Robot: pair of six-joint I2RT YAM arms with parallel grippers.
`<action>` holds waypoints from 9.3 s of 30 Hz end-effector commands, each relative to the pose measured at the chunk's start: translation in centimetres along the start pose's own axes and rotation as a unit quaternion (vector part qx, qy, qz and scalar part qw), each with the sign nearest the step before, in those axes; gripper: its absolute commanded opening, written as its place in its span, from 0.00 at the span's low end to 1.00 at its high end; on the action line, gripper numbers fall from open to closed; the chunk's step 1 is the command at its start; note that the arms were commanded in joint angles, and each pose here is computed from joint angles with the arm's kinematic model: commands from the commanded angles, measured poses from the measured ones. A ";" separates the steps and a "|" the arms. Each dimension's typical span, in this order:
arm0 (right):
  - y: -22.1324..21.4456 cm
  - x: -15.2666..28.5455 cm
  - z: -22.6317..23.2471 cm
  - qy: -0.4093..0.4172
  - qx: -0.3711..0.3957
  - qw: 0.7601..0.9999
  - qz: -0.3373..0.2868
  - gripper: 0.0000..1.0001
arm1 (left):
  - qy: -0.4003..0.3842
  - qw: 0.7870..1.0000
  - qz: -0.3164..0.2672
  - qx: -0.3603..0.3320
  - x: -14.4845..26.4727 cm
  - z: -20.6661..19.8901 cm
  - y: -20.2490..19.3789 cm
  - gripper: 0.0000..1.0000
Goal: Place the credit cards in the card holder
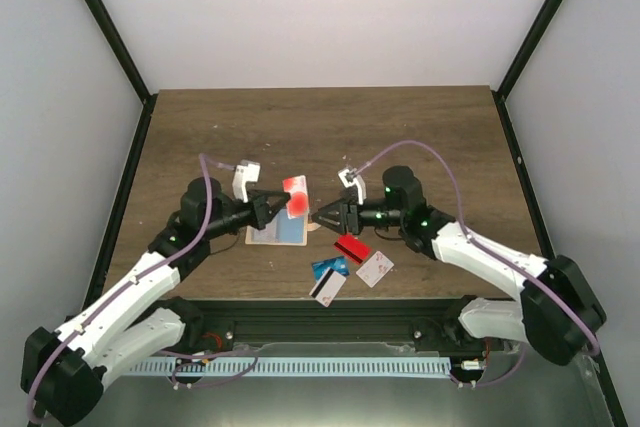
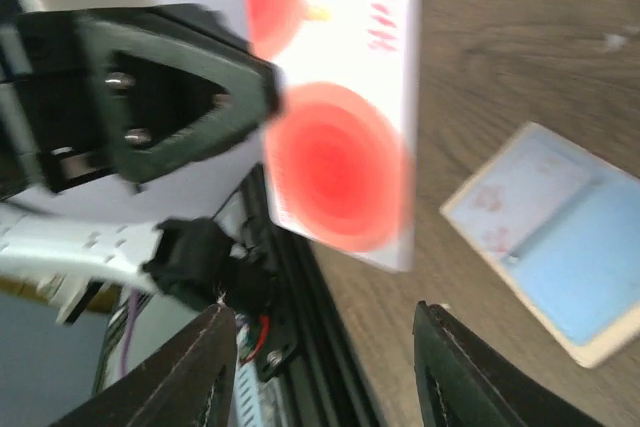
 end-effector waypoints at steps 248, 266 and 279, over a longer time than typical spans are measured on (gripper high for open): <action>-5.3 -7.5 -12.7 -0.277 -0.107 0.933 0.204 0.01 | 0.301 0.929 0.178 0.120 -6.8 15.4 -1.3 0.62; -3.3 -8.9 -12.6 -0.191 -0.205 0.952 0.120 0.25 | 0.293 0.935 0.181 0.087 -7.7 15.9 -3.2 0.10; -4.5 -9.5 -14.9 -0.210 -0.238 0.940 0.128 0.34 | 0.338 0.913 0.206 0.097 -7.7 18.8 -5.6 0.04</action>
Point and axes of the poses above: each gripper's point midway between its finger pads, its own x axis back along the fingers, its own z axis along the line the jaws close on, y = z × x, the point moved 8 cm from there along x, back along the fingers, and after that the axes turned 8 degrees about x, right-handed, at the moved point
